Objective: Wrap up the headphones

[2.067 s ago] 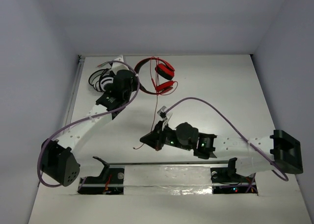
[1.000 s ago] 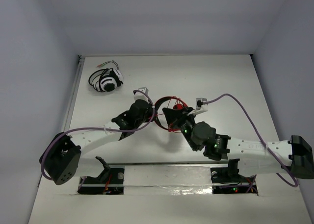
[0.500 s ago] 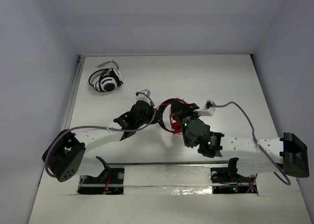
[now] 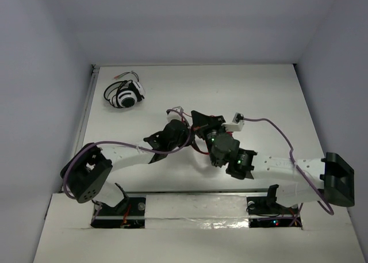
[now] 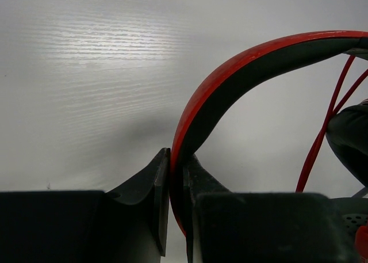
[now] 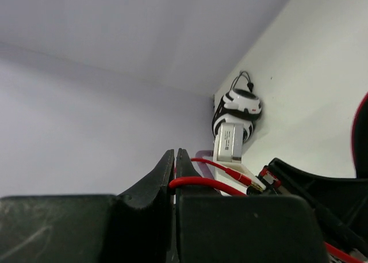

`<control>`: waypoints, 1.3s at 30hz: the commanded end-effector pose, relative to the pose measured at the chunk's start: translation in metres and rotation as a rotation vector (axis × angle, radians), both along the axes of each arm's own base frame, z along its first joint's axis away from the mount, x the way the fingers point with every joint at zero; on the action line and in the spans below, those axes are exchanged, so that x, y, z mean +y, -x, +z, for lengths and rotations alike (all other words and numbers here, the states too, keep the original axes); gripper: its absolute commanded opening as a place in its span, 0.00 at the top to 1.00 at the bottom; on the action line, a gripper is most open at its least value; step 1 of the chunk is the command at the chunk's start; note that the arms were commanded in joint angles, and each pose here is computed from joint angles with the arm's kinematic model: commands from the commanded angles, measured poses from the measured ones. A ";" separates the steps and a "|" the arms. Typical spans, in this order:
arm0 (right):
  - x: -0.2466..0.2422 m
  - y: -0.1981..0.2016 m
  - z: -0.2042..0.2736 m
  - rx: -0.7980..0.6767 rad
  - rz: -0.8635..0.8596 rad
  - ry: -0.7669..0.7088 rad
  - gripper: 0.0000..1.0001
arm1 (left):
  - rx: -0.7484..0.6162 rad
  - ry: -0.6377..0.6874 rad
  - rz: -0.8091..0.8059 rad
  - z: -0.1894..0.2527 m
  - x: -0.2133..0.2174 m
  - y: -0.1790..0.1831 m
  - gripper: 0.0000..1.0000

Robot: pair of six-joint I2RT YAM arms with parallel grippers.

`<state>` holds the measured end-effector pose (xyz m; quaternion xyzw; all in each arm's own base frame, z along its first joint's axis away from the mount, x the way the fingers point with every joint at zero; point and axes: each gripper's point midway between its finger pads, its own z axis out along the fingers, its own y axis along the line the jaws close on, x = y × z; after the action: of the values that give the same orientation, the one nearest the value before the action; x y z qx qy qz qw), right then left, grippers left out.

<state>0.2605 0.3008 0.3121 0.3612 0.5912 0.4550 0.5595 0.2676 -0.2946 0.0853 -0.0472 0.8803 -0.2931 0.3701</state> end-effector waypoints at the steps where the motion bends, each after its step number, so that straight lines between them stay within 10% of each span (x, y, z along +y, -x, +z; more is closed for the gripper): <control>1: 0.017 -0.002 0.029 -0.022 0.045 -0.126 1.00 | -0.167 0.028 -0.002 0.047 -0.014 -0.008 1.00; 31: -0.052 -0.079 -0.024 0.128 -0.178 0.020 0.85 | -0.148 -0.229 -0.187 0.045 0.001 0.015 1.00; 39: -0.084 -0.088 -0.064 0.198 -0.221 0.098 0.63 | -0.171 -0.240 -0.248 0.082 -0.002 0.019 1.00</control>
<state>0.3443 0.2328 0.2520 0.4316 0.6224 0.3394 0.5577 0.2509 -0.2821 0.1179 0.1171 0.8983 -0.1821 0.3824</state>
